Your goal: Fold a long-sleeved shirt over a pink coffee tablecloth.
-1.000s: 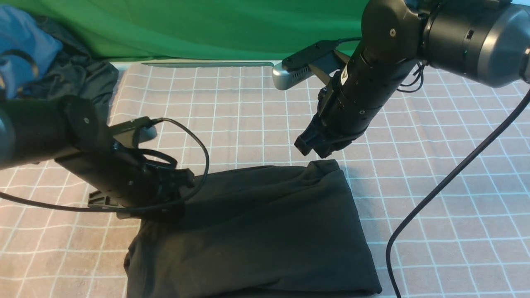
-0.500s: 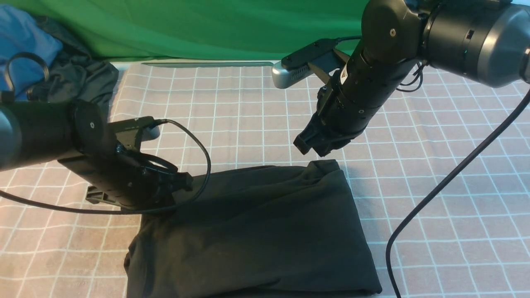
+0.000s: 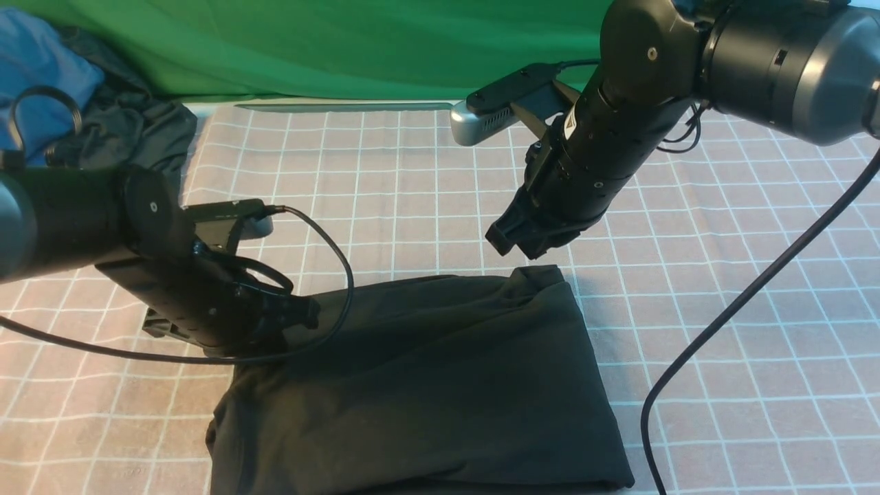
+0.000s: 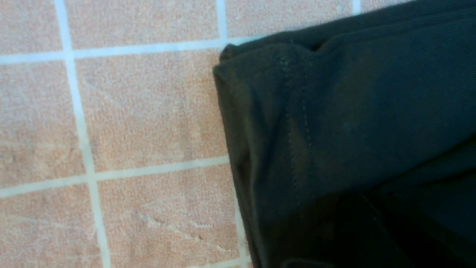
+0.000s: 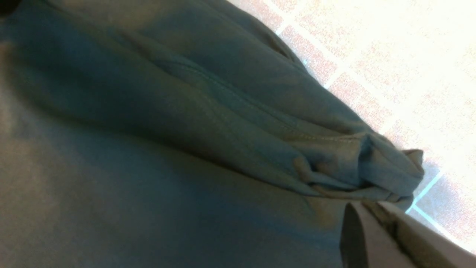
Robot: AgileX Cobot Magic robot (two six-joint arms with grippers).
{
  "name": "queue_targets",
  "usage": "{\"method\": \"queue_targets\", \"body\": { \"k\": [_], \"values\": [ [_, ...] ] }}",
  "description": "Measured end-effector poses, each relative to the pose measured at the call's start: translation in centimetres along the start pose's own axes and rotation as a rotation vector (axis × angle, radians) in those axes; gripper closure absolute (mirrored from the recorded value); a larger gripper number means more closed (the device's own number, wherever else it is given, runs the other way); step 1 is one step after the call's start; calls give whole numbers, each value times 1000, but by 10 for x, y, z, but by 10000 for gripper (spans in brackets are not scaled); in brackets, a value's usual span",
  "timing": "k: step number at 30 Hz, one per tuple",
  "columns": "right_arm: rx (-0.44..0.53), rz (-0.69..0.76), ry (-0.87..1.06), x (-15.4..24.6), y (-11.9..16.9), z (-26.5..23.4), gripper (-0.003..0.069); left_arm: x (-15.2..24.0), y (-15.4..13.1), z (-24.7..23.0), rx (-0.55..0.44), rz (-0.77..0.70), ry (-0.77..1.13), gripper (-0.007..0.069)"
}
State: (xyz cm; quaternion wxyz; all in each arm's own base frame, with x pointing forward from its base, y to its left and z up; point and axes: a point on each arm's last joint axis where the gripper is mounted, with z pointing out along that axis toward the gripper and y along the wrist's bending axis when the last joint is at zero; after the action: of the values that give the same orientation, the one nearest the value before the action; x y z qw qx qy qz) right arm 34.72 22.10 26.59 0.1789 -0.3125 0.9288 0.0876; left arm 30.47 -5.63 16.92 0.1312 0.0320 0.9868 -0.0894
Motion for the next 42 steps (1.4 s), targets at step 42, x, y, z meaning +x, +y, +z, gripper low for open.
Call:
{"method": "queue_targets", "body": {
  "k": [42],
  "values": [
    [84, 71, -190, 15, -37, -115, 621, 18, -11, -98, 11, -125, -160, 611]
  ]
}}
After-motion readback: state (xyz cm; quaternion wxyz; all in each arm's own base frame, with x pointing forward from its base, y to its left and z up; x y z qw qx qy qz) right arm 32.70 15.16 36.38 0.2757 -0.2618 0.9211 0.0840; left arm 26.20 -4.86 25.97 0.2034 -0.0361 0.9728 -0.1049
